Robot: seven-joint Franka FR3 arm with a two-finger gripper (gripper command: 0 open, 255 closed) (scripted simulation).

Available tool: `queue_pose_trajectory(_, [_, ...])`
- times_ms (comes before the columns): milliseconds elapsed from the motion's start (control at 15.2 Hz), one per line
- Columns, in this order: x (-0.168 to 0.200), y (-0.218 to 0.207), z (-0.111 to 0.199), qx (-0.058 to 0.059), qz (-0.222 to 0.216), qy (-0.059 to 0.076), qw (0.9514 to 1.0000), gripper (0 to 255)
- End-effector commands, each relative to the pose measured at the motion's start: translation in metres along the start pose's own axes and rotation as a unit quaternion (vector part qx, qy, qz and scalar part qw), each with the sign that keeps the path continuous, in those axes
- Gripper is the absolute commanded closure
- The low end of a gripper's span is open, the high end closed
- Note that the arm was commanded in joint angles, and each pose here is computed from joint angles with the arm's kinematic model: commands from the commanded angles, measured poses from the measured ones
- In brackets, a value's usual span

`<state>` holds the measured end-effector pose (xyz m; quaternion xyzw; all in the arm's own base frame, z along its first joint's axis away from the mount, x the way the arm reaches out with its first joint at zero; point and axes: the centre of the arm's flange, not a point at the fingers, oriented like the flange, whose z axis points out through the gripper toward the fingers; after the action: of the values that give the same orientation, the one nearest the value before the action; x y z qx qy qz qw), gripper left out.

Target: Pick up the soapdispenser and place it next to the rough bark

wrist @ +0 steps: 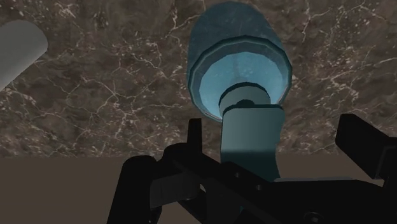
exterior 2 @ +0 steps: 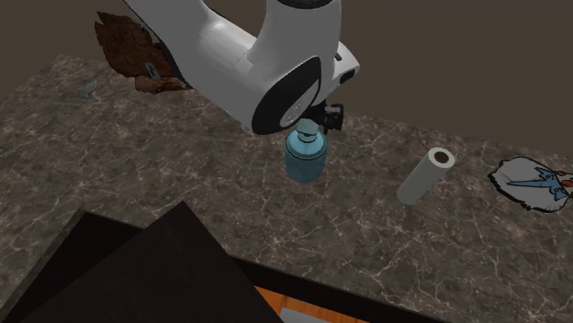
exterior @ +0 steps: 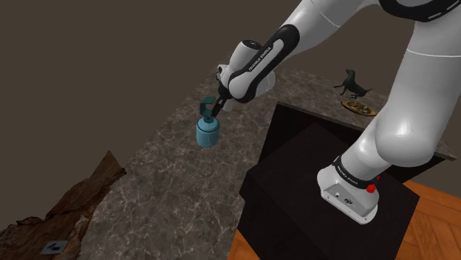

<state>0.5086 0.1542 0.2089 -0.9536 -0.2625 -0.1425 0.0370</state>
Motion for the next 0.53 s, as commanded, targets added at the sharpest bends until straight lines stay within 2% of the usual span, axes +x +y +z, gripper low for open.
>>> queue_pose_trajectory(0, [0.002,0.000,0.012,0.000,-0.003,0.002,1.0000,0])
queue_pose_trajectory(330, [0.002,0.000,0.041,0.000,-0.003,0.002,1.0000,0])
queue_pose_trajectory(462, [0.002,0.000,0.041,0.000,-0.003,0.002,1.0000,0])
